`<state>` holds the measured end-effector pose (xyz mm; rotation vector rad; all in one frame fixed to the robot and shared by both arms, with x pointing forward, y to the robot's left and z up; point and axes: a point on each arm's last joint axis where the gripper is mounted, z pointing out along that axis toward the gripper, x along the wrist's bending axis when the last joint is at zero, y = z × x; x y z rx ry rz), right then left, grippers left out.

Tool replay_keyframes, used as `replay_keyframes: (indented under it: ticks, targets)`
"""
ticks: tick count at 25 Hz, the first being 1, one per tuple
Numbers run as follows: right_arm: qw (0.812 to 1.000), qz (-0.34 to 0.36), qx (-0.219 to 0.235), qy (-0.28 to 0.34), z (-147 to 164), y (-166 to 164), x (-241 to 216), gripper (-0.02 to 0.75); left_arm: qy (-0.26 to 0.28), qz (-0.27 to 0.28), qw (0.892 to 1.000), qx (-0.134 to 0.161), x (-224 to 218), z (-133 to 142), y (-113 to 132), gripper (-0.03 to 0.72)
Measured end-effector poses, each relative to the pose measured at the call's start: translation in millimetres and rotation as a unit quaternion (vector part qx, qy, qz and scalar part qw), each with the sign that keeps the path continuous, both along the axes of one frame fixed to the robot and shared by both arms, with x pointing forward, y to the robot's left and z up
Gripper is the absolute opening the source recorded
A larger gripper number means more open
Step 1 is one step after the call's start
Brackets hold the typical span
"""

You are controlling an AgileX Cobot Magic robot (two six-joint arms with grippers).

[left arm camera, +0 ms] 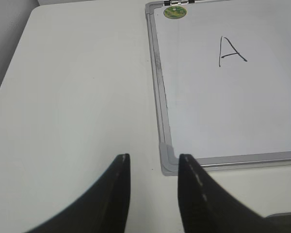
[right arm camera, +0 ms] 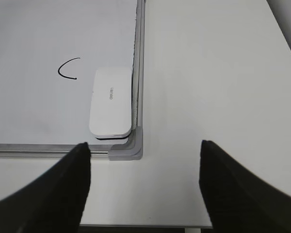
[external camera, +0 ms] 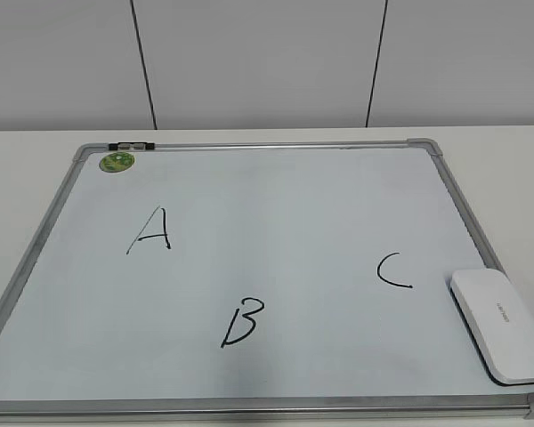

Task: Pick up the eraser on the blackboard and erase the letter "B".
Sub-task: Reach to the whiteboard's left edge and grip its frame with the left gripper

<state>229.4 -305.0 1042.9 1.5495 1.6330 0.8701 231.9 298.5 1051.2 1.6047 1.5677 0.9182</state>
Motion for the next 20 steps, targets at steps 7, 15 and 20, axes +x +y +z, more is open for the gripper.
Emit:
replay_keyframes:
  ticks: [7,15,20]
  targets:
    - [1.000,0.000,0.000,0.000,0.0,0.0,0.0,0.519,-0.001,0.000,1.000,0.000,0.1,0.1,0.0,0.242]
    - [1.000,0.000,0.000,0.000,0.0,0.0,0.0,0.519,-0.002,0.000,1.000,0.000,0.2,0.3,0.0,0.242]
    - [1.000,0.000,0.000,0.000,0.0,0.0,0.0,0.519,-0.002,0.000,1.000,0.000,0.2,0.3,0.0,0.242]
